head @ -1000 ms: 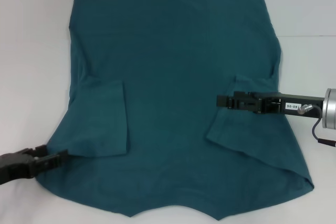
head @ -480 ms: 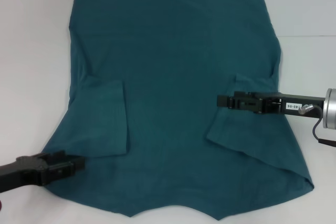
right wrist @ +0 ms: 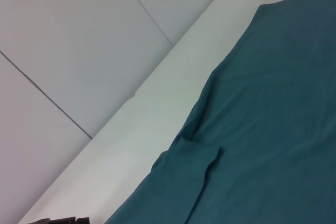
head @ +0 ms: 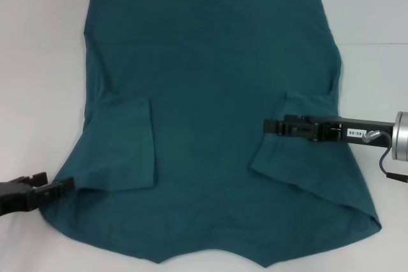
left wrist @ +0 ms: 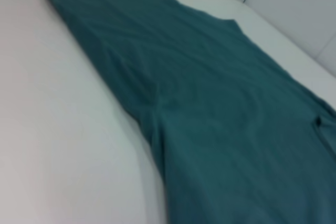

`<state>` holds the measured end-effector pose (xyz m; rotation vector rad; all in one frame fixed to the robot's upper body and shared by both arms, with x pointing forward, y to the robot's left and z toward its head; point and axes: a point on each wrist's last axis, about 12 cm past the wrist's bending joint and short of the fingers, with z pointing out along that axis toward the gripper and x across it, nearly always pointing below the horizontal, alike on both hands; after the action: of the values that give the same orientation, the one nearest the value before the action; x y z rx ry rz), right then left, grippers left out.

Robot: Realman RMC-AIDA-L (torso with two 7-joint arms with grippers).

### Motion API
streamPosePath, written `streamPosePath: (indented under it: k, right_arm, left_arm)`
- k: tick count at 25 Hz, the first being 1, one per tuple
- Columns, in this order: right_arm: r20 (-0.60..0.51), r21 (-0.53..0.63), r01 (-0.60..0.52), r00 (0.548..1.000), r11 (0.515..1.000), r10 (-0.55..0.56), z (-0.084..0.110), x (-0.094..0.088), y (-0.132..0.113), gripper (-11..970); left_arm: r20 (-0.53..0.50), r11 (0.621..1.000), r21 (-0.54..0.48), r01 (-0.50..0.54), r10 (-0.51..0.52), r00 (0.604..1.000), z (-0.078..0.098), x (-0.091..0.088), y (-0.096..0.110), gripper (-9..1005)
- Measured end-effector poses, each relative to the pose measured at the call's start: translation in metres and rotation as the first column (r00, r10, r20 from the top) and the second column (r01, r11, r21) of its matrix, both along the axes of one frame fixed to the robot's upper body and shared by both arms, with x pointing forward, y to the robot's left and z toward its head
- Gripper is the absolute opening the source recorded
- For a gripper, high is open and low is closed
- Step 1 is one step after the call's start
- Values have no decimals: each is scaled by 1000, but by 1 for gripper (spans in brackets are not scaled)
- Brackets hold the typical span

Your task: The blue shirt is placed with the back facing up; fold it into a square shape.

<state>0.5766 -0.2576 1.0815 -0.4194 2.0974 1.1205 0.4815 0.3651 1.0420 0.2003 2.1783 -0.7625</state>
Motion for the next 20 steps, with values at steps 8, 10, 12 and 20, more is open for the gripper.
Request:
streamPosePath:
  k: [8, 10, 12, 20]
  right_arm:
    - [-6, 1, 4, 1000, 1000, -4, 0, 0, -1, 931]
    - [-6, 1, 4, 1000, 1000, -4, 1, 1, -1, 931]
    - [-4, 1, 2, 1000, 1000, -2, 2, 2, 0, 931]
    - [2, -4, 3, 1000, 1000, -3, 3, 4, 0, 931]
  left_arm:
    - [-30, 1000, 16, 12, -11, 999, -5, -2, -2, 828]
    - [-40, 1000, 18, 20, -20, 999, -7, -4, -3, 828]
    - [-54, 999, 24, 33, -32, 998, -9, -5, -4, 828]
    - [-48, 989, -39, 143, -145, 988, 0, -9, -13, 827]
